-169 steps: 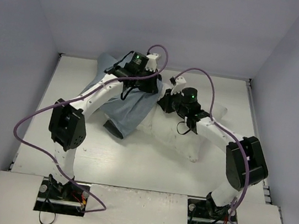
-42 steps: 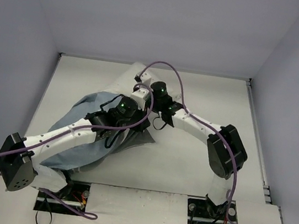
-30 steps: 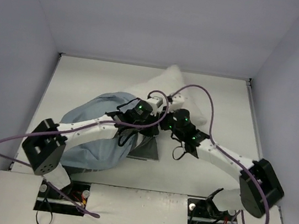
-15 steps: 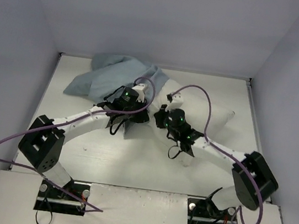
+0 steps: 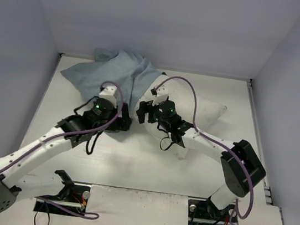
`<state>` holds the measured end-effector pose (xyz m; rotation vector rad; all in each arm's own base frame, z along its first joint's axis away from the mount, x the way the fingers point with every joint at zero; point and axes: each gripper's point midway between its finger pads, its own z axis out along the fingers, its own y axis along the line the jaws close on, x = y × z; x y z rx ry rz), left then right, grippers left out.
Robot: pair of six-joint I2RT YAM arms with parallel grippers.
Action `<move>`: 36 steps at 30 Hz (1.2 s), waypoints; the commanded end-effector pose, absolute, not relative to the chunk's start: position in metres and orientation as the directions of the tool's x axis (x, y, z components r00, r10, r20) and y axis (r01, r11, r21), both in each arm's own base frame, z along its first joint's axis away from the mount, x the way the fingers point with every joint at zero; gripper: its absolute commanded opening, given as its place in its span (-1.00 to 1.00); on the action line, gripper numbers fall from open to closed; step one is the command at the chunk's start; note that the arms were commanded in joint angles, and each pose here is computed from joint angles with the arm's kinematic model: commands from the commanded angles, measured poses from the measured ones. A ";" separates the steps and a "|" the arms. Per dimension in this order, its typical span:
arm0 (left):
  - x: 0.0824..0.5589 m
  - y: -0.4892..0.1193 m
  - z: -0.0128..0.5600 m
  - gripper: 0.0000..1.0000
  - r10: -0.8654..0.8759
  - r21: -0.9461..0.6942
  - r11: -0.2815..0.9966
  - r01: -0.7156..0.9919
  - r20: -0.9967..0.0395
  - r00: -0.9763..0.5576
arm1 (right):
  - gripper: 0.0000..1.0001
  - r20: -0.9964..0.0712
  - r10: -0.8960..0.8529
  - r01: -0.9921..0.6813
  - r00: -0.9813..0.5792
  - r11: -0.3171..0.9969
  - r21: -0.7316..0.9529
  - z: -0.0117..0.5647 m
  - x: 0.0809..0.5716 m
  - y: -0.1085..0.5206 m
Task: Put the pillow into the pillowcase
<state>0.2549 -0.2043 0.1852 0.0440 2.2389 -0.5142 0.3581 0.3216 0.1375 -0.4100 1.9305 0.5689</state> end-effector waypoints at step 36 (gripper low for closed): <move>0.252 -0.046 0.268 0.54 -0.343 -0.256 0.938 -0.234 -0.791 -0.507 | -1.00 -0.624 -0.771 -0.476 0.129 0.504 -0.721 0.180 0.430 0.411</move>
